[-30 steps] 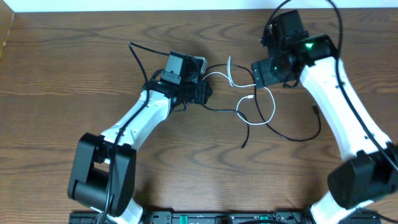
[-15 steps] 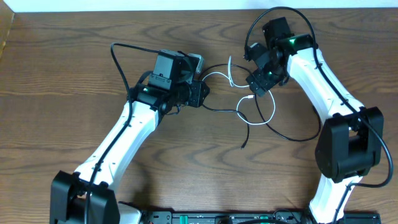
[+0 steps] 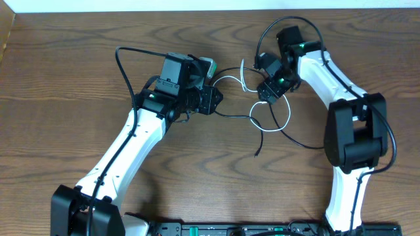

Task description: Untangle cables

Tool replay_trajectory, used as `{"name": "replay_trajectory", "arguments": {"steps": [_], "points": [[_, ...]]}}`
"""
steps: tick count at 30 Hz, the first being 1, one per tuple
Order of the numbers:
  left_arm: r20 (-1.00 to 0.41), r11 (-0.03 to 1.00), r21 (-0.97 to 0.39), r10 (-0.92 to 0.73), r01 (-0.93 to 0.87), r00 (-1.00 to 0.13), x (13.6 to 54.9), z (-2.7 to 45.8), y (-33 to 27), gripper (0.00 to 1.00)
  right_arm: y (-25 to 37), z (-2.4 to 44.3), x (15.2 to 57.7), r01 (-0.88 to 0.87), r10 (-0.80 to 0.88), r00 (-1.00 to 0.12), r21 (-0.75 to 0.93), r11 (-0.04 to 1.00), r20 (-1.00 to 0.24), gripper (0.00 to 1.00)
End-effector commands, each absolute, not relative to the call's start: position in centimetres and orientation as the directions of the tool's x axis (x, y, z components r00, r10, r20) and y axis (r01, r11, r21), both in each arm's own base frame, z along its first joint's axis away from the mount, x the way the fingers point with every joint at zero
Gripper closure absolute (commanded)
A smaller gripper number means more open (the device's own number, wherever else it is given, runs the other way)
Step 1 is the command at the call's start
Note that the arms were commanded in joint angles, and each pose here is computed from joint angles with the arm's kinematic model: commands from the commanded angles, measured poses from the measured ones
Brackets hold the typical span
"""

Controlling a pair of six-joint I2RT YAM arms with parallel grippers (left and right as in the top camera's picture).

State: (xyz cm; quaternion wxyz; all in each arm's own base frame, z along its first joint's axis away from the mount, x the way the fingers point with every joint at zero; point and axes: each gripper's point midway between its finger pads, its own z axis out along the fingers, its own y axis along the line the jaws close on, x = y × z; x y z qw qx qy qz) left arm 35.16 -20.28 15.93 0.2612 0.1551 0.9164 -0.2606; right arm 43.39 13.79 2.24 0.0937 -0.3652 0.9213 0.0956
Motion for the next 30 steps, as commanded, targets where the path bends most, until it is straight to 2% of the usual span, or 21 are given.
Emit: {"name": "replay_trajectory", "arguments": {"steps": [1,4,6,7,8,9,10,19,30], "points": [[-0.578,0.804,-0.396,0.158,0.444,-0.801,35.1,16.7,-20.3,0.60,14.0,1.4,43.2,-0.701,-0.662,-0.708,0.137,0.700,-0.245,0.14],[-0.578,0.804,-0.396,0.158,0.444,-0.800,35.1,16.7,-20.3,0.59,14.0,1.3,43.3,-0.704,-0.663,-0.706,0.142,0.696,-0.249,0.17],[-0.578,0.804,-0.396,0.158,0.444,-0.801,35.1,16.7,-20.3,0.60,14.0,1.3,43.3,-0.702,-0.659,-0.708,0.148,0.697,-0.254,0.29],[-0.578,0.804,-0.396,0.158,0.444,-0.801,35.1,16.7,-20.3,0.60,13.9,1.4,43.3,-0.698,-0.654,-0.712,0.158,0.698,-0.256,0.54],[-0.577,0.804,-0.396,0.158,0.444,-0.801,35.1,16.7,-20.3,0.60,13.8,1.4,43.2,-0.696,-0.652,-0.715,0.162,0.700,-0.254,0.69],[-0.577,0.803,-0.397,0.158,0.445,-0.801,35.0,16.7,-20.3,0.60,13.7,1.4,43.2,-0.694,-0.650,-0.717,0.165,0.701,-0.252,0.90],[-0.577,0.799,-0.401,0.158,0.447,-0.801,35.0,16.7,-20.4,0.60,13.6,1.4,43.2,-0.692,-0.649,-0.719,0.166,0.702,-0.250,0.99],[-0.575,0.789,-0.414,0.160,0.454,-0.802,34.8,16.8,-20.6,0.60,11.7,3.2,42.0,-0.656,-0.628,-0.754,0.176,0.734,-0.193,0.99],[-0.565,0.780,-0.432,0.157,0.453,-0.810,34.5,16.9,-20.8,0.60,10.3,15.5,43.4,-0.563,-0.520,-0.765,0.003,0.826,-0.379,0.99]]}}
